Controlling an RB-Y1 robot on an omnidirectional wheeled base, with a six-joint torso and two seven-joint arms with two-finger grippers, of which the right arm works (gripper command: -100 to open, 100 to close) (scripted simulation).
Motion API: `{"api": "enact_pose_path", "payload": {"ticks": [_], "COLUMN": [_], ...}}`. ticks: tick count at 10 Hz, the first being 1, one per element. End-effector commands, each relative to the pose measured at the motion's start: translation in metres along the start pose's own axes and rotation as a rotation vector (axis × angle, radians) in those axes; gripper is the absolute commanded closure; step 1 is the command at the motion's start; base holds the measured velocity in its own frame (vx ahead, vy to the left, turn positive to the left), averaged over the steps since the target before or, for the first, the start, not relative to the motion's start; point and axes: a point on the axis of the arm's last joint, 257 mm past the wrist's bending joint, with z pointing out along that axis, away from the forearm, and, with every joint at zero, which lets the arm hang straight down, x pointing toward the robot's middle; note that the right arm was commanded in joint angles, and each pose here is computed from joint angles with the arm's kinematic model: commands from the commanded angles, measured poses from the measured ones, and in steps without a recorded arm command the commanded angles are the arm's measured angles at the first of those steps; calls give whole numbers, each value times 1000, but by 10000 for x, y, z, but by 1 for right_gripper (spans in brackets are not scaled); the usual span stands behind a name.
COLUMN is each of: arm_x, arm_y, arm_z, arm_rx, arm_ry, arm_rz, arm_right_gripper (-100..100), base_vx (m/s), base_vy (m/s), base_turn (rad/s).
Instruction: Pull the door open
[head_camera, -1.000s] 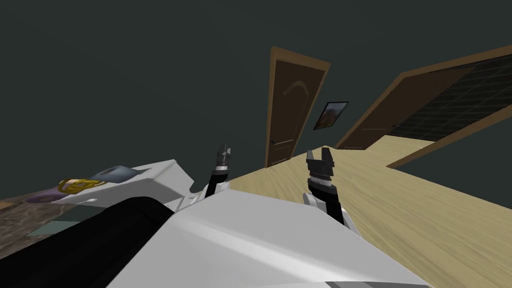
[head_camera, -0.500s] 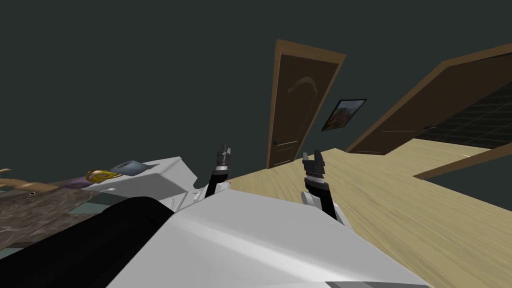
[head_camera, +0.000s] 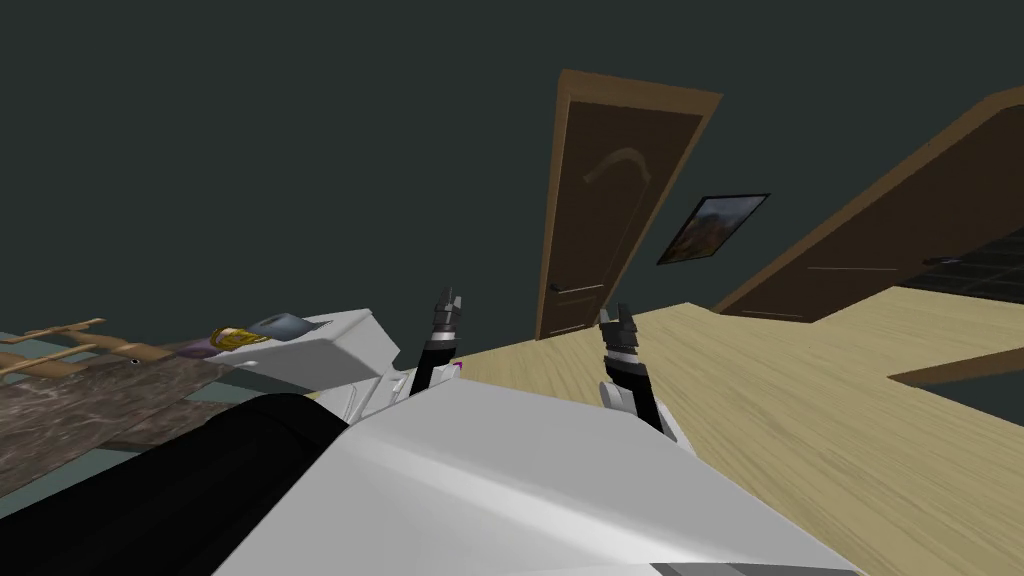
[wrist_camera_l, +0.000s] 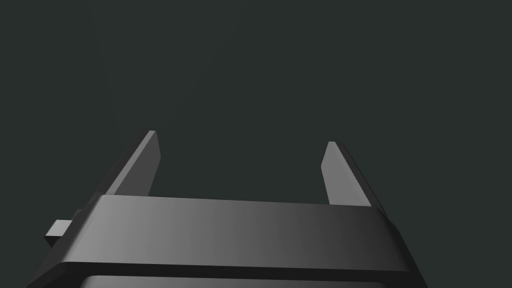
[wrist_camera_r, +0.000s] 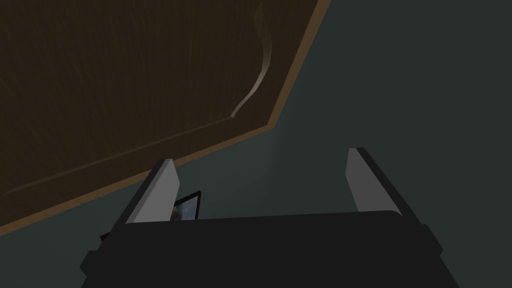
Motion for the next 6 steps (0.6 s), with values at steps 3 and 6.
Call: {"api": "enact_pose_path", "payload": {"ticks": [3,6], "arm_x": [-25,-53], "arm_y": [-304,-599], "arm_z": [-13,-44], "arm_rx": [49,99], "arm_ry": [8,14], "arm_rz": [8,12], "arm_right_gripper": [-100,-100], "base_vx": [43,42], "base_vy": [-48,-67], "base_turn": [118,135]}}
